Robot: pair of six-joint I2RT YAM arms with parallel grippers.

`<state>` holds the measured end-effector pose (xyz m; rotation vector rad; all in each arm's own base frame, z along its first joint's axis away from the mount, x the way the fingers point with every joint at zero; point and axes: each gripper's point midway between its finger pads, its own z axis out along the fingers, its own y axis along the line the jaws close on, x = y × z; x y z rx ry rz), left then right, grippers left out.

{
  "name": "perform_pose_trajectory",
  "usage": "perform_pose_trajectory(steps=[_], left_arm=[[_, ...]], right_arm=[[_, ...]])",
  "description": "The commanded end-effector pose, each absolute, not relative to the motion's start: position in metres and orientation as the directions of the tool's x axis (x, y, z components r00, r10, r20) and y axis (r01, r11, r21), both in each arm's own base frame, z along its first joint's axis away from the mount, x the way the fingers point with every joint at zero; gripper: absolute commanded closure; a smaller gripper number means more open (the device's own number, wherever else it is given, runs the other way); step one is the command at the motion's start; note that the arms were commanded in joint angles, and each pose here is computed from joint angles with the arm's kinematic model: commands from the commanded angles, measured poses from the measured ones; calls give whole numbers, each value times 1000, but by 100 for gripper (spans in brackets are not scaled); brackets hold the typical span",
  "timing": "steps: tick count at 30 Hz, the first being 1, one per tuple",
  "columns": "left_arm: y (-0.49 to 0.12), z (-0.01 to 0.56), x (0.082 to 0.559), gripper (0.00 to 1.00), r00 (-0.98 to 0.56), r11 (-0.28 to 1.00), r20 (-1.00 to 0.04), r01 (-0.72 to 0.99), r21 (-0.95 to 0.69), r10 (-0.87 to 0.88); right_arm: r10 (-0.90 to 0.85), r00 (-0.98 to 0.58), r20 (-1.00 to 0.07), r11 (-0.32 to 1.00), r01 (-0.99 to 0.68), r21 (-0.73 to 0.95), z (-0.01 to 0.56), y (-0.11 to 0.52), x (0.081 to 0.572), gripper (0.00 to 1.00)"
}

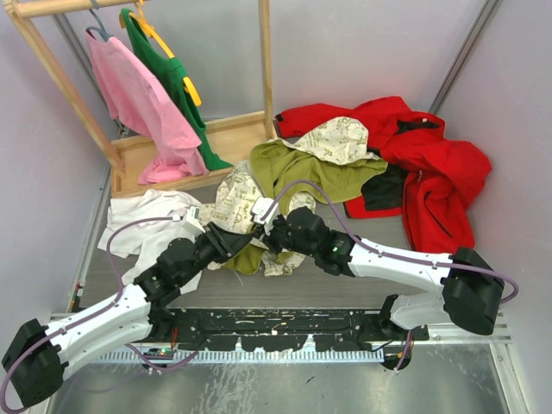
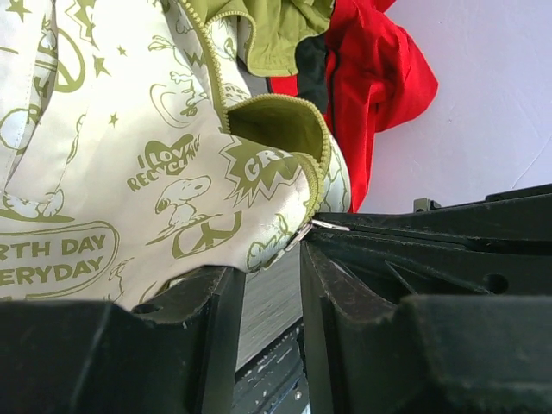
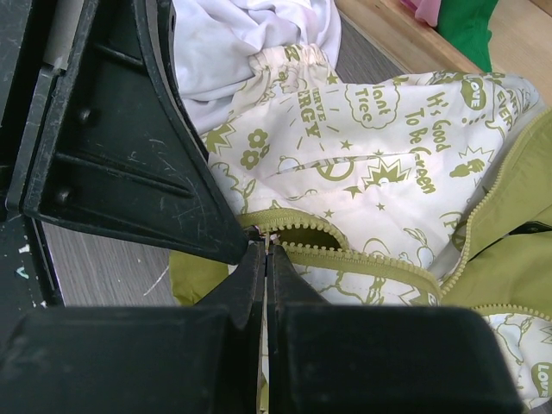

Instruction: Zip up the jacket

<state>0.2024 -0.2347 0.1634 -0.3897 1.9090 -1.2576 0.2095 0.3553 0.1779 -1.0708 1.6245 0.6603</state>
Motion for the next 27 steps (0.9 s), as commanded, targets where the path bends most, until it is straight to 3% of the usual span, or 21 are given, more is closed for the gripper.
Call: perform_pose_trajectory(steps=[1,17,22,27], left_arm=[[-234,193,208,68,-573,386,-445,231,-893,-688],[-227,190,206,84,-553,389,-458,247,-888,-695],[-227,194,208,72,-540,379,-462,264,-887,-704],[-226,194,211,69,-528,381,-459,256,-888,-715]], right_arm=[[-225,-27,-974,454,-888,-80,209,362,209,99],[-223,-30,-974,446,-892,-75,211,363,208,99],[-216,-34,-976,439,-896,-66,213,364,206,99],[-207,-37,-978,432,-900,-57,215,363,203,99]])
